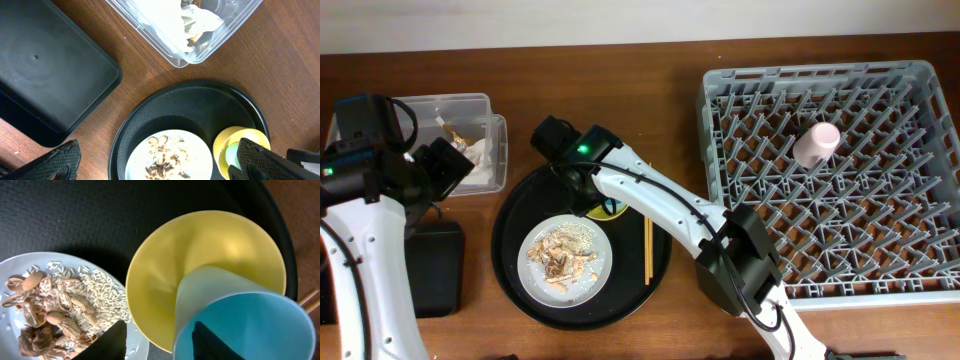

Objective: Sort waste into correct bins and load items into the dishwasher rack
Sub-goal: 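Reach the right gripper to the blue cup and grasp it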

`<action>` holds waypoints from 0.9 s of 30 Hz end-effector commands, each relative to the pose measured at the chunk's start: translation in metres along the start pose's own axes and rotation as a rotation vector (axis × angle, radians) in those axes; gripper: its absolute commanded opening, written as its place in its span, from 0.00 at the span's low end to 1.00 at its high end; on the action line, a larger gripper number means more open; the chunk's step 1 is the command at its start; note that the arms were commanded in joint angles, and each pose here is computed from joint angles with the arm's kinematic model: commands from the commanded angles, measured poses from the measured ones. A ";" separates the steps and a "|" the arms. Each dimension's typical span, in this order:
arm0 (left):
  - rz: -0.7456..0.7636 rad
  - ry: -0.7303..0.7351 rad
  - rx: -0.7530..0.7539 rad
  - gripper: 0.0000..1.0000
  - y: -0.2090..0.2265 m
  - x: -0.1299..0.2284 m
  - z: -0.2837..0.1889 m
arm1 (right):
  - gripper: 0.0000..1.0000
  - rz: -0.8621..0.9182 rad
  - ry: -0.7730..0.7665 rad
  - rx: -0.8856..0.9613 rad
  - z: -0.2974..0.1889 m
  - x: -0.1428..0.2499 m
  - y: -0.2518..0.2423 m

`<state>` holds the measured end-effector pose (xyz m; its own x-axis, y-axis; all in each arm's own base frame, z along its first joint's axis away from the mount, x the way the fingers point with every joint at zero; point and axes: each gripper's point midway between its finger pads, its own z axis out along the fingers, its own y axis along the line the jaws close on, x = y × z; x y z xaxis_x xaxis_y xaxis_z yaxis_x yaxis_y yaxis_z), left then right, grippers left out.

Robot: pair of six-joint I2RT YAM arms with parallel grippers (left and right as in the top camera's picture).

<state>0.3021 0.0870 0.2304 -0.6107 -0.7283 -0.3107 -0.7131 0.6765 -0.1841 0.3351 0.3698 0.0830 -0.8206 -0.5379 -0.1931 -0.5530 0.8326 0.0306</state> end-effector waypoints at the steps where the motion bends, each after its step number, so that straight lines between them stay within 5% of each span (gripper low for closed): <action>1: -0.008 -0.003 -0.003 0.99 0.001 -0.001 -0.001 | 0.43 0.009 0.000 0.019 0.002 0.002 -0.001; 9: -0.008 -0.003 -0.003 0.99 0.001 -0.001 -0.001 | 0.42 0.053 0.025 0.030 0.023 0.012 -0.004; 19: -0.008 -0.003 -0.003 0.99 0.001 -0.001 -0.001 | 0.06 0.085 -0.024 0.008 -0.009 -0.004 0.000; 27: -0.008 -0.003 -0.003 0.99 0.001 -0.001 -0.001 | 0.04 0.111 -0.072 -0.002 -0.066 -0.017 -0.007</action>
<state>0.3021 0.0870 0.2304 -0.6107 -0.7283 -0.3107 -0.7131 0.6765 -0.1841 0.3324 0.3643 0.1130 -0.8646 -0.4674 -0.1846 -0.4815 0.8757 0.0378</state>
